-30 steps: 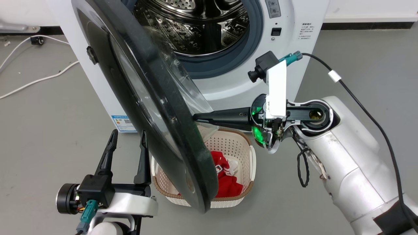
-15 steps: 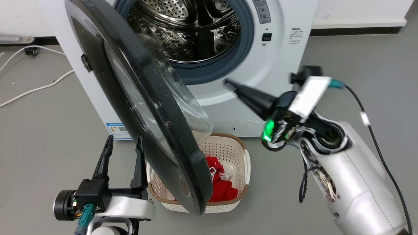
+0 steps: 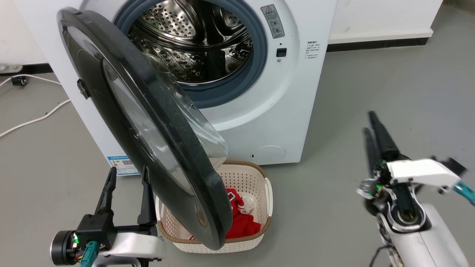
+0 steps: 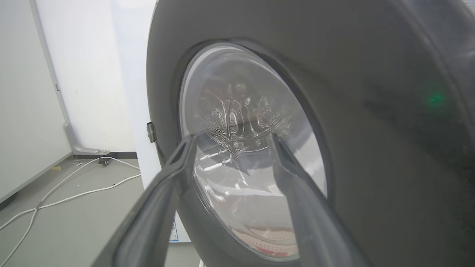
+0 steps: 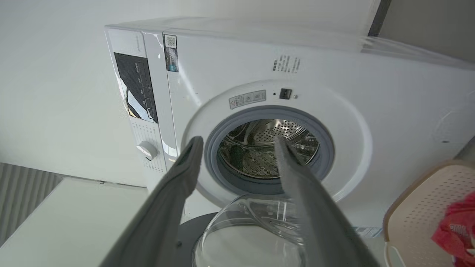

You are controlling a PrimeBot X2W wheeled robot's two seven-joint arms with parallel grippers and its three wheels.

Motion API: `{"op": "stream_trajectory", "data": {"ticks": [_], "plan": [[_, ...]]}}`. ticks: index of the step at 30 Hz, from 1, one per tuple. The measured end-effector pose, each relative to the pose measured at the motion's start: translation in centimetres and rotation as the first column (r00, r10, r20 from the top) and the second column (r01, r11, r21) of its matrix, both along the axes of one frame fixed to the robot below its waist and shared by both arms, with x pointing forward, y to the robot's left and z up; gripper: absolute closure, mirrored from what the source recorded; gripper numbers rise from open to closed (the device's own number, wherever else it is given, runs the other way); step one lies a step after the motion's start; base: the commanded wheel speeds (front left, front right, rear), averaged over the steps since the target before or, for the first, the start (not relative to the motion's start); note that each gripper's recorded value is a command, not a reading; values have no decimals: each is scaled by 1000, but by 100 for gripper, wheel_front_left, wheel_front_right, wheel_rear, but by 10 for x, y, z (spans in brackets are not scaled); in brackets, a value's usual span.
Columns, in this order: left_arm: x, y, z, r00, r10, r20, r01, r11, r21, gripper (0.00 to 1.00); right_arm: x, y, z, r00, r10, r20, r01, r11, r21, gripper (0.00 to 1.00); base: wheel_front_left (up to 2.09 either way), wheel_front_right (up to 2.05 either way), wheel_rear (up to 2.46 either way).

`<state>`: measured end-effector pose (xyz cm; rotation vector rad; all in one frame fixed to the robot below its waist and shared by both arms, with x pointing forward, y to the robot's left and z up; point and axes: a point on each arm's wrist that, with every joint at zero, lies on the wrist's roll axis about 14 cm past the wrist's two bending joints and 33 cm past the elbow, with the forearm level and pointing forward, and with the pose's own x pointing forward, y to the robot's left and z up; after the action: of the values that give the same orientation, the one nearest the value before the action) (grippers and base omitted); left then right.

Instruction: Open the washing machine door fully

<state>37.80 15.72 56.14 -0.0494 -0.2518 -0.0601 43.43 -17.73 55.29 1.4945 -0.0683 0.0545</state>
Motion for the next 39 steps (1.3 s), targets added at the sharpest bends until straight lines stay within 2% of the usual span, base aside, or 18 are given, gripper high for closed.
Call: {"op": "stream_trajectory", "data": {"ticks": [2,4,6,8,10,11,13,15,16,18,21,23,29,33,39], "plan": [[-1,0,0,1000,0,-1,0,1000,0,0,-7,-24,-4,994,-111,6,111,987,-112,0,0,0,0],[-2,1,-2,1000,1,-5,-1,1000,0,0,-12,-38,-4,985,-171,25,173,965,-197,0,0,0,0],[-3,1,-1,1000,3,-3,-3,1000,1,0,-17,-45,-3,981,-186,55,193,920,-341,0,0,0,0],[-3,2,0,1000,5,-1,-5,1000,0,0,-23,-56,2,973,-210,93,229,859,-458,0,0,0,0],[-4,3,0,1000,8,0,-8,1000,1,0,-30,-72,20,954,-247,170,299,761,-576,0,0,0,0],[-4,3,0,1000,10,0,-10,1000,0,0,-33,-74,28,946,-249,208,324,697,-640,0,0,0,0],[-4,4,1,1000,12,3,-12,1000,0,0,-42,-71,44,931,-224,287,363,516,-776,0,0,0,0],[-5,4,2,1000,14,5,-14,1000,0,0,-50,-59,55,922,-180,342,385,353,-853,0,0,0,0],[-6,5,2,1000,16,6,-16,1000,0,0,-55,-52,60,919,-156,362,393,284,-875,0,0,0,0],[-6,6,3,1000,18,8,-18,1000,0,0,-62,-38,61,918,-114,379,394,179,-901,0,0,0,0],[-7,7,3,1000,22,9,-22,1000,1,0,-70,-25,54,928,-69,367,372,91,-924,0,0,0,0],[-7,8,3,1000,25,10,-25,1000,1,0,-75,-17,44,939,-44,341,344,63,-937,0,0,0,0],[-8,10,3,999,33,11,-33,999,7,0,-84,-9,4,973,-33,226,229,122,-966,0,0,0,0],[-8,11,3,999,32,9,-32,999,10,0,-84,-11,-3,978,-44,204,209,149,-967,0,0,0,0],[-8,10,1,1000,29,4,-29,1000,10,0,-82,-13,-4,978,-48,202,207,153,-966,0,0,0,0]]}}
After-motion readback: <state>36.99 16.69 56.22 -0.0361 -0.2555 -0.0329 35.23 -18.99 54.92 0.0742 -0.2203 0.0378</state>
